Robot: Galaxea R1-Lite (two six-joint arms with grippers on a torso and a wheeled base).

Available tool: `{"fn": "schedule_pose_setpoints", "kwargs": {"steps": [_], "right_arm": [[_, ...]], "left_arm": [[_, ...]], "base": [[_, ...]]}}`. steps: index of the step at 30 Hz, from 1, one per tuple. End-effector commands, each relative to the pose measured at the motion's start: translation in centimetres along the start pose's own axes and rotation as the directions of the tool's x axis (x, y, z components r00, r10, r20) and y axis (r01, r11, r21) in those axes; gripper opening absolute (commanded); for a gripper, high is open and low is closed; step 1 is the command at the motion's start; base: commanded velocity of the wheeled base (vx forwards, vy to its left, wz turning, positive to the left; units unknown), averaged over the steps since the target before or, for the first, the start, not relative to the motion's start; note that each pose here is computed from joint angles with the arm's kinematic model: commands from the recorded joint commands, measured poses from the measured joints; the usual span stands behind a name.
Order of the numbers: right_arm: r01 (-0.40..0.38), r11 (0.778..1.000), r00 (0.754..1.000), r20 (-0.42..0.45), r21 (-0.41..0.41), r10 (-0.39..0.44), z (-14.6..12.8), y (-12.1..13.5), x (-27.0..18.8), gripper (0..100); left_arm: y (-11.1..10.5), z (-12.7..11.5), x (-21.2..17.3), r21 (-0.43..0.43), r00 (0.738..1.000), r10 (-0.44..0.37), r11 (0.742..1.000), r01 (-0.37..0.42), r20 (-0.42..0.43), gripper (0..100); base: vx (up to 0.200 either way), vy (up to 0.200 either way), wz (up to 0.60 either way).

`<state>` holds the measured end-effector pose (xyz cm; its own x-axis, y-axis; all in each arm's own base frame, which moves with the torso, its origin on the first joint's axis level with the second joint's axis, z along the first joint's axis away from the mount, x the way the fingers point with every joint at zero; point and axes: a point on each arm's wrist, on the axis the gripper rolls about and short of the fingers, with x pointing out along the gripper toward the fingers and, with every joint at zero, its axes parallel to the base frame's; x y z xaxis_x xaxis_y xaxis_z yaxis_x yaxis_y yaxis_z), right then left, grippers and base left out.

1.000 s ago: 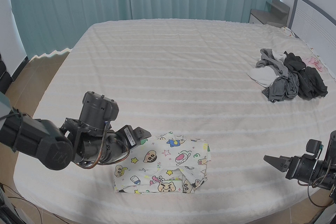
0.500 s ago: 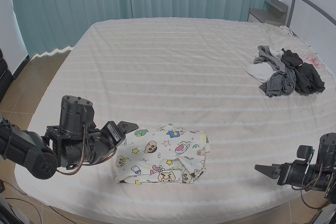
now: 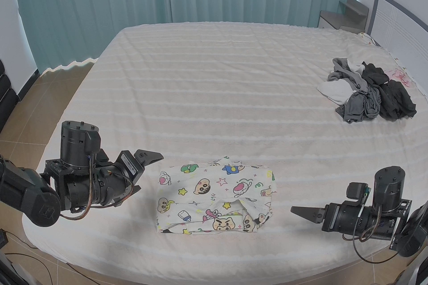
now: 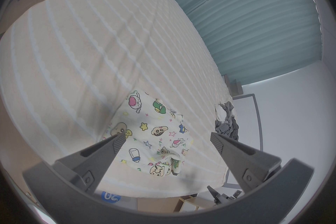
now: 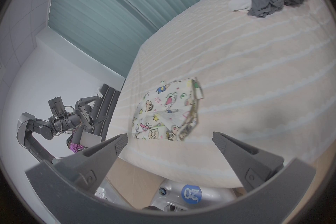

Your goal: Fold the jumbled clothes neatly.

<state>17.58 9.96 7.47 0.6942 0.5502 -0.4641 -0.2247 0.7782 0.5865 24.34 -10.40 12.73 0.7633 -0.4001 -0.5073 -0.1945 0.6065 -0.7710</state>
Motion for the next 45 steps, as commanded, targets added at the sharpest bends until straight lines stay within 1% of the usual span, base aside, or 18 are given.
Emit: {"fn": "schedule_pose_setpoints", "kwargs": {"steps": [1, 4, 8, 9, 13, 14, 16, 22, 27, 34, 39, 45], "right_arm": [[0.007, 1.0, 0.997, -0.075, 0.005, -0.007, -1.6, -1.1, 4.9, 100], [0.02, 1.0, 0.996, -0.087, 0.017, -0.018, -2.7, -2.1, 6.3, 100], [0.009, 0.999, 0.998, -0.059, 0.048, -0.006, -3.1, -2.6, 7.4, 100], [0.002, 0.998, 0.999, -0.043, 0.068, 0.001, -3.4, -2.9, 7.6, 100], [0.027, 0.997, 0.999, -0.047, 0.077, -0.023, -3.6, -3.2, 7.5, 100], [0.052, 0.996, 0.998, -0.034, 0.077, -0.05, -3.5, -3.5, 7.2, 100], [0.069, 0.995, 0.998, -0.012, 0.077, -0.068, -3.2, -3.5, 6.7, 100], [0.073, 0.994, 0.997, 0.015, 0.08, -0.075, -2.7, -3.4, 5.7, 100], [0.089, 0.993, 0.996, 0.022, 0.081, -0.091, -2.5, -3.8, 5.4, 100], [0.122, 0.989, 0.993, -0.016, 0.082, -0.121, -3.3, -4.5, 5.9, 100], [0.119, 0.988, 0.993, -0.022, 0.096, -0.118, -3.3, -4.8, 6.9, 100], [0.103, 0.99, 0.995, -0.002, 0.096, -0.103, -2.9, -4.7, 7.8, 100]], "left_arm": [[0.6, 0.9, -0.4, -0.025, 1.0, 0.011, 1.0, -0.011, 0.029, 100], [0.7, 0.9, -0.2, -0.025, 0.999, 0.019, 1.0, -0.019, 0.028, 100], [0.9, 1.0, -0.1, -0.029, 0.999, 0.024, 0.999, -0.023, 0.03, 100], [0.9, 1.0, -0.1, -0.029, 0.999, 0.024, 0.999, -0.023, 0.03, 100], [1.0, 1.0, -0.1, -0.026, 0.999, 0.028, 0.999, -0.027, 0.027, 100], [1.0, 1.0, 0.1, -0.027, 0.999, 0.03, 0.999, -0.03, 0.026, 100], [1.1, 0.9, 0.2, -0.027, 0.999, 0.034, 0.999, -0.034, 0.023, 100], [1.3, 0.9, 0.4, -0.028, 0.999, 0.044, 0.999, -0.044, 0.019, 100], [1.2, 0.9, 0.4, -0.028, 0.999, 0.044, 0.999, -0.043, 0.021, 100], [1.4, 0.8, 0.6, -0.029, 0.999, 0.05, 0.998, -0.05, 0.017, 100], [1.4, 0.8, 0.6, -0.029, 0.999, 0.051, 0.998, -0.05, 0.015, 100], [1.6, 0.8, 1.0, -0.03, 0.998, 0.061, 0.998, -0.06, 0.011, 100]], "base": [[0.0, 0.2, 0.0], [0.0, 0.2, 0.0], [0.0, 0.2, 0.0], [0.0, 0.0, 0.0], [0.0, 0.0, 0.0], [0.0, 0.0, 0.0], [0.0, 0.0, 0.0], [0.0, 0.0, 0.0], [0.0, 0.0, 0.0], [0.0, 0.0, 0.0], [0.0, 0.0, 0.0], [0.0, 0.0, 0.0]]}}
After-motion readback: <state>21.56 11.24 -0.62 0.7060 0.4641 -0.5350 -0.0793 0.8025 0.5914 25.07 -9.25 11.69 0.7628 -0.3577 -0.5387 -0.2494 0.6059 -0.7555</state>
